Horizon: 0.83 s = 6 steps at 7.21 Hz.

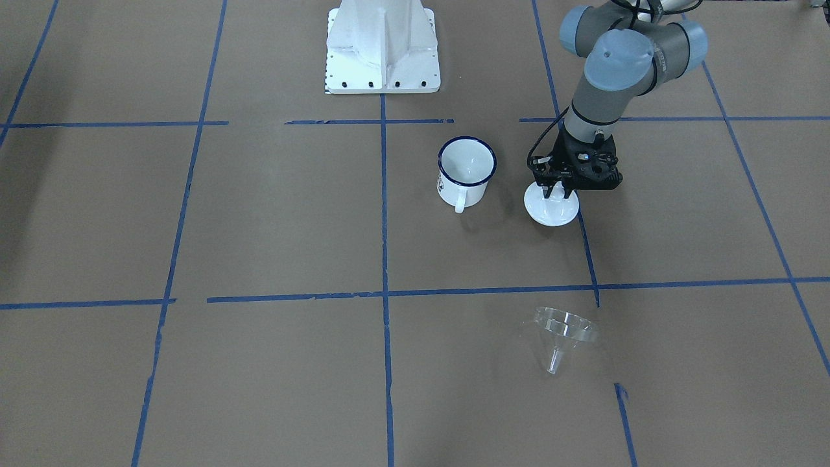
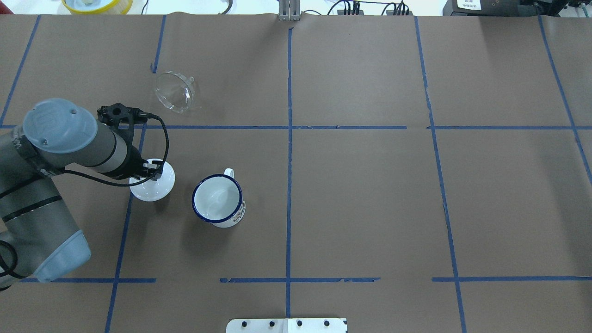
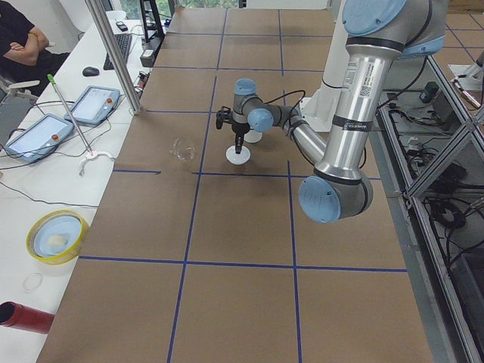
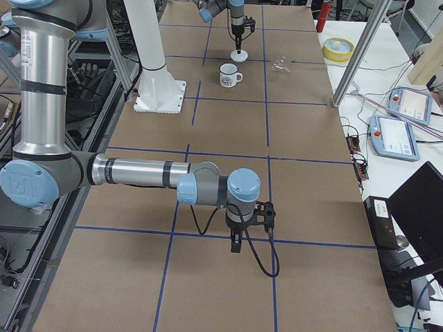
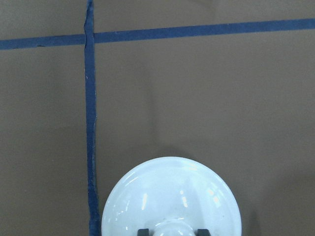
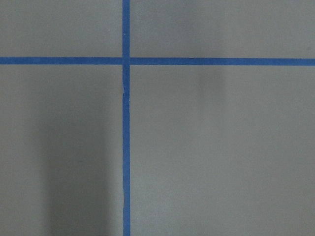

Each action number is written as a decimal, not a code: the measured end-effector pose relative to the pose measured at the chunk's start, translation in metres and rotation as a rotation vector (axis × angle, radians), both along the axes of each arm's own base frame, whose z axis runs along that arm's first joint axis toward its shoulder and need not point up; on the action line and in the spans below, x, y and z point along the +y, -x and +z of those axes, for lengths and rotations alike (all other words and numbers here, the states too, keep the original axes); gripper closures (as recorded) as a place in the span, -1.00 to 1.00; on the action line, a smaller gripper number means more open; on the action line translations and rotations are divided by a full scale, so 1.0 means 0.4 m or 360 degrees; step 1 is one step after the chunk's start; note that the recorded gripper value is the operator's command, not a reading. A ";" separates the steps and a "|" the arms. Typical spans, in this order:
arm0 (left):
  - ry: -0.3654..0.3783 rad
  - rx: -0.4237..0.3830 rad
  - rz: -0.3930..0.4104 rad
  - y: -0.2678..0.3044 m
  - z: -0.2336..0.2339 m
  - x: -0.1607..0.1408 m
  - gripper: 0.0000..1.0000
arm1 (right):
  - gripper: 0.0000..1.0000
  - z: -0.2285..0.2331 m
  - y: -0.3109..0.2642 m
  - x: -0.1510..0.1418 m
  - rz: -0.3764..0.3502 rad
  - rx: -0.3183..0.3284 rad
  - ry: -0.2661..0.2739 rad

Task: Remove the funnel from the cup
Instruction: 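Lift the white lid and place it onto the mug with the left gripper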

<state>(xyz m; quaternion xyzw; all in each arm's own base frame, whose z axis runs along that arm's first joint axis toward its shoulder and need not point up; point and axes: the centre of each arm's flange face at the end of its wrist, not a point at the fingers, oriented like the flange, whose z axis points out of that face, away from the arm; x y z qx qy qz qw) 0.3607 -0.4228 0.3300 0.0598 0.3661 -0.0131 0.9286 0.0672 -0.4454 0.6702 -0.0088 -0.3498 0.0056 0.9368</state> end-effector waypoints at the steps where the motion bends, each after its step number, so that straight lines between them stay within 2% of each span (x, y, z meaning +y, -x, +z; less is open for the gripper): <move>1: 0.0017 0.0001 -0.0023 0.031 -0.069 -0.001 1.00 | -1.00 0.000 0.000 0.000 0.0000 0.0000 0.0000; 3: 0.0082 0.0014 -0.0067 0.069 -0.222 -0.015 1.00 | -1.00 0.000 0.000 0.000 0.0000 0.0000 -0.0001; 4: 0.0155 0.0019 -0.0114 0.057 -0.280 -0.011 1.00 | -1.00 0.000 0.000 0.000 0.0000 0.0000 -0.0001; 6: 0.0282 0.0030 -0.0124 -0.057 -0.341 0.035 1.00 | -1.00 -0.001 0.000 0.000 0.0000 0.0000 -0.0001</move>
